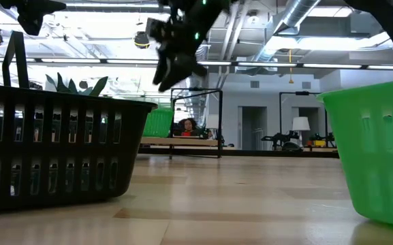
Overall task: Stack baskets on shelf by color
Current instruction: Stack the green bin on the top of the green bins on the shelf
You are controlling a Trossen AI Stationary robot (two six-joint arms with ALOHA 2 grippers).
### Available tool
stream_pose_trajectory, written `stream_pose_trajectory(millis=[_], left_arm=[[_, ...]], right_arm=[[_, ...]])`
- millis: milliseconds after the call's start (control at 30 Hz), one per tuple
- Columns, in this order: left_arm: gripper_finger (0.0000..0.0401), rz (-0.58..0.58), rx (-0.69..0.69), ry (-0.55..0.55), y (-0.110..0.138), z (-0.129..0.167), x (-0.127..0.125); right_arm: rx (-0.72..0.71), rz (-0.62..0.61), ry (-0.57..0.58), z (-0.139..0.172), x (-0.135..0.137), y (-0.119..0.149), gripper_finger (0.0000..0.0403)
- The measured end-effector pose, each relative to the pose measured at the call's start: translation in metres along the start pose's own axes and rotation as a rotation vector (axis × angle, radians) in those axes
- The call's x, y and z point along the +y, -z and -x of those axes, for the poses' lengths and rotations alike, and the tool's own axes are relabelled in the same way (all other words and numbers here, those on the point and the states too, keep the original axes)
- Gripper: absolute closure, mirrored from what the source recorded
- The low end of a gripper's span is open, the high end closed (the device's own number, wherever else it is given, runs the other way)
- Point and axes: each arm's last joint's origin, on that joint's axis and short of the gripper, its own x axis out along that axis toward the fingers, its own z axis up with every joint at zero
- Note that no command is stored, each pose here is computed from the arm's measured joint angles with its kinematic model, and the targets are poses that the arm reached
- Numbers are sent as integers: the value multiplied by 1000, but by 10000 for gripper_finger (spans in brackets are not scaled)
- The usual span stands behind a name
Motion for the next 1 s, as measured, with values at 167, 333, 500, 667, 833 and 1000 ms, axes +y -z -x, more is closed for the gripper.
stream_pose_trajectory(millis=[167,333,500,667,833,1000], left_arm=[[203,0,3,9,0,0,0],[203,-6,5,8,1,0,0],[203,-13,9,8,1,0,0],[203,-2,20,6,3,0,1],[203,5,30,27,4,0,0],[203,7,29,27,4,0,0]], right_arm=[[136,-344,-117,42,13,-15,189],[378,-781,-329,77,55,-26,192],[594,-829,-376,114,131,-52,192],[602,-847,-353,146,204,-77,193],[680,-1091,-255,166,247,-83,193],[635,-1195,-254,183,271,-91,193]])
